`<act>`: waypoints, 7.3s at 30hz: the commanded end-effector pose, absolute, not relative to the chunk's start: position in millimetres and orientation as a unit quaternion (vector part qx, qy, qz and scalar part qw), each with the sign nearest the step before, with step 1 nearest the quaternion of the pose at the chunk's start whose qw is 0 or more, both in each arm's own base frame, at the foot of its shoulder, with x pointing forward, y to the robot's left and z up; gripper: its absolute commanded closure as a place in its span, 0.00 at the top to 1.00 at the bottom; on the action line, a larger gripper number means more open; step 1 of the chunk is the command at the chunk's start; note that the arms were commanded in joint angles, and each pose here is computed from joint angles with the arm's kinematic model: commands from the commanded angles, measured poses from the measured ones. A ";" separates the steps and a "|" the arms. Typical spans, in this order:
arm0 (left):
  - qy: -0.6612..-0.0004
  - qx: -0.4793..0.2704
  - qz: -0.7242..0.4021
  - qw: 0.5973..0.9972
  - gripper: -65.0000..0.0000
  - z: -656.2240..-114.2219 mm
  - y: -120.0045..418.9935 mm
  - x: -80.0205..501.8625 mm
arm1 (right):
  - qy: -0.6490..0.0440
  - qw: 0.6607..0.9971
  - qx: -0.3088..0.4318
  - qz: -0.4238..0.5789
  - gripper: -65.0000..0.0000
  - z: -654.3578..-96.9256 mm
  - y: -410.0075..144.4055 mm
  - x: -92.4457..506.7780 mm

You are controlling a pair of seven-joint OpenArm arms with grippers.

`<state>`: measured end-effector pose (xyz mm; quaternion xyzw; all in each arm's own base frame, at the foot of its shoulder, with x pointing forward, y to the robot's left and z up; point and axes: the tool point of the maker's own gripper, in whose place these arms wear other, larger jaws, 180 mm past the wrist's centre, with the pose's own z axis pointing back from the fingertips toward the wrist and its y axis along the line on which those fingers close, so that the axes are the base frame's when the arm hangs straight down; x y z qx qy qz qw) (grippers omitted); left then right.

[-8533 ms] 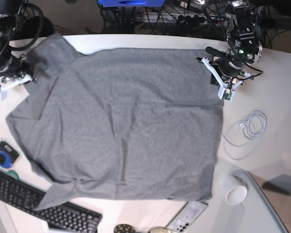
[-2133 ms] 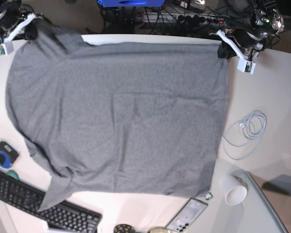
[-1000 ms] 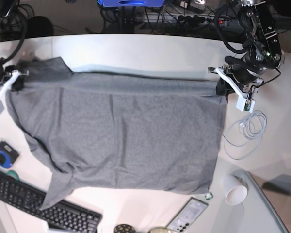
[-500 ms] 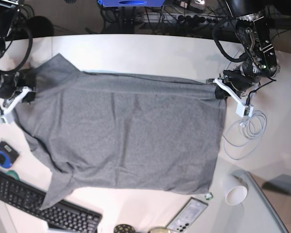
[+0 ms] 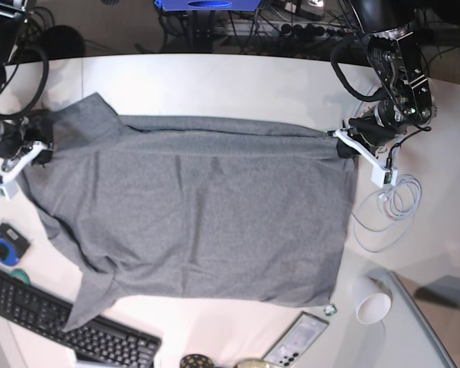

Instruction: Layout the t-shirt on the table in an organized manner, then fold the t-shirt properly

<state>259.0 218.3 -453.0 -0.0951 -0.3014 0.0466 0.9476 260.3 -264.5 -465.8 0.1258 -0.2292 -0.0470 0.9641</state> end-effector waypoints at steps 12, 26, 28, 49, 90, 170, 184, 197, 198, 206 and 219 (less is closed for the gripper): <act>-0.372 -0.077 0.032 0.924 0.00 -406.1 226.0 286.0 | -0.291 0.949 0.116 -0.040 0.01 -432.6 -274.2 300.1; -0.390 -0.069 0.058 0.917 0.00 -394.9 232.3 309.6 | -0.308 0.943 0.127 -0.005 0.01 -419.0 -254.1 333.6; -0.391 -0.069 0.066 0.915 0.00 -394.1 233.0 315.3 | -0.304 0.944 0.132 -0.011 0.01 -423.3 -253.1 335.9; -0.368 -0.084 0.091 0.921 0.00 -414.7 236.4 322.9 | -0.373 0.916 0.130 -0.062 0.43 -421.3 -265.3 356.6; -0.396 -0.153 0.088 0.901 0.00 -418.7 175.7 270.8 | -0.337 0.906 0.230 0.113 0.02 -438.9 -126.8 276.3; -0.351 -0.056 0.085 0.931 0.00 -477.9 205.3 305.2 | -0.245 0.953 0.173 0.031 0.01 -503.1 -223.5 267.5; -0.361 0.004 0.073 0.930 0.00 -469.5 272.8 308.7 | -0.246 0.954 0.169 0.031 0.01 -502.2 -227.6 268.7; -0.391 0.046 0.122 0.911 0.00 -438.0 335.3 314.9 | -0.244 0.954 0.171 0.033 0.01 -502.7 -225.2 268.0; -0.392 0.050 0.114 0.911 0.00 -433.2 333.6 310.7 | -0.244 0.954 0.171 0.033 0.01 -502.9 -224.4 268.0; -0.396 -0.028 0.099 0.912 0.00 -409.6 248.7 279.2 | -0.244 0.954 0.173 0.034 0.01 -503.3 -222.4 267.8; -0.374 -0.062 0.103 0.919 0.00 -458.8 228.9 290.5 | -0.245 0.953 0.172 0.034 0.01 -502.4 -223.1 269.0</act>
